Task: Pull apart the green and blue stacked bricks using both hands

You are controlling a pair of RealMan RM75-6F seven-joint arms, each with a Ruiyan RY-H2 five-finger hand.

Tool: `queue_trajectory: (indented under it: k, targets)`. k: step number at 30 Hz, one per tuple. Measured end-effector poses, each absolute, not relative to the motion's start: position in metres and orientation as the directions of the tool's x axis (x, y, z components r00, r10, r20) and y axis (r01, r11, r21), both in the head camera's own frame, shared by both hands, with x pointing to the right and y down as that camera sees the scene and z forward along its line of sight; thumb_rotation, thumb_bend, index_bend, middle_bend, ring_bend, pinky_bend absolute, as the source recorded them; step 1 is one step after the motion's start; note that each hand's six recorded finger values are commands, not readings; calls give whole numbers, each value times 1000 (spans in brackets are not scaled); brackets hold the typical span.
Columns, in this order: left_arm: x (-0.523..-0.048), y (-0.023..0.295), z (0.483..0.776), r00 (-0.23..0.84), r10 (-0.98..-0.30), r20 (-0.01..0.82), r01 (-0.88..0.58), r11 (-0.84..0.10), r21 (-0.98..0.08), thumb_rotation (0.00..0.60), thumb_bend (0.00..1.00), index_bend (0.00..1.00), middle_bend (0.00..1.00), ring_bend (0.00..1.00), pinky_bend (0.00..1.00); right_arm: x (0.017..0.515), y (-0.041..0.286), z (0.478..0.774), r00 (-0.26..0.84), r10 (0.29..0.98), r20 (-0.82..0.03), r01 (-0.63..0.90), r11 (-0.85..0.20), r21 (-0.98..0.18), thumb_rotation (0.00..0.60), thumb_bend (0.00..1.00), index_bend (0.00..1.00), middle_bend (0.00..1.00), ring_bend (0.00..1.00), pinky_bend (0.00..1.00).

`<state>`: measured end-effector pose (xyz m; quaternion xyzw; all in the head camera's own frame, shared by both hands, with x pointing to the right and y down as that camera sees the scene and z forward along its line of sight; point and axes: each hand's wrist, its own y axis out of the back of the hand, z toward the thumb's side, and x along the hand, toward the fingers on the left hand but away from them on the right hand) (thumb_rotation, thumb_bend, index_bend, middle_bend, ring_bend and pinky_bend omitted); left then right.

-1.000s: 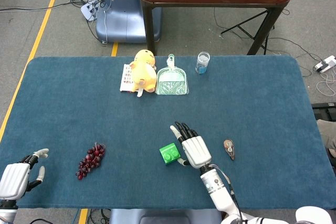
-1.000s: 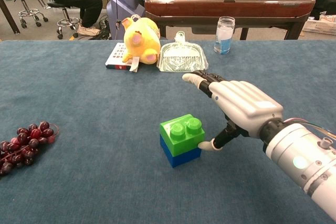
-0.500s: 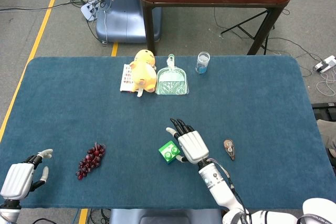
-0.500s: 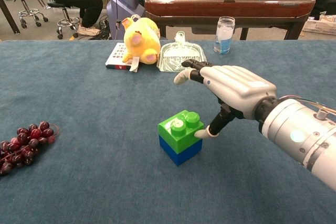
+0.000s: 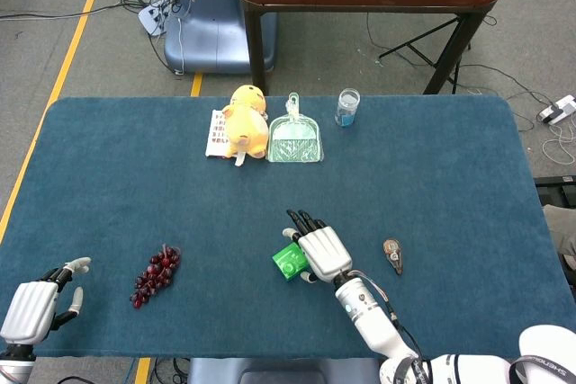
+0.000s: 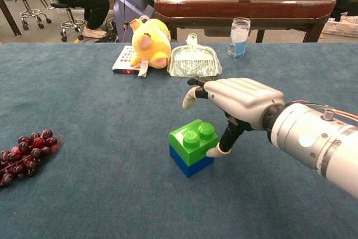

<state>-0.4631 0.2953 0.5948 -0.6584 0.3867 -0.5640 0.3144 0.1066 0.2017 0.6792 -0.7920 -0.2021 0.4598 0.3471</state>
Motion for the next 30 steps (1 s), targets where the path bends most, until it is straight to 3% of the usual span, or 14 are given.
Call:
queue_trajectory:
  k: [9, 20, 30]
  targets:
    - [-459, 296, 595, 71, -863, 500, -165, -505, -847, 600, 556, 306, 349, 408, 645, 102, 204, 683, 487, 623, -612, -9, -696, -718, 600, 50, 313, 34, 0, 211]
    - [-455, 298, 595, 79, -857, 510, -175, -515, -839, 600, 556, 307, 349, 408, 646, 99, 206, 692, 461, 604, -650, 6, -735, -678, 600, 236, 463, 68, 0, 193]
    - [-453, 296, 595, 76, -857, 510, -199, -514, -835, 600, 556, 307, 349, 410, 649, 103, 201, 682, 454, 629, -631, 66, -730, -680, 600, 249, 601, 121, 0, 193]
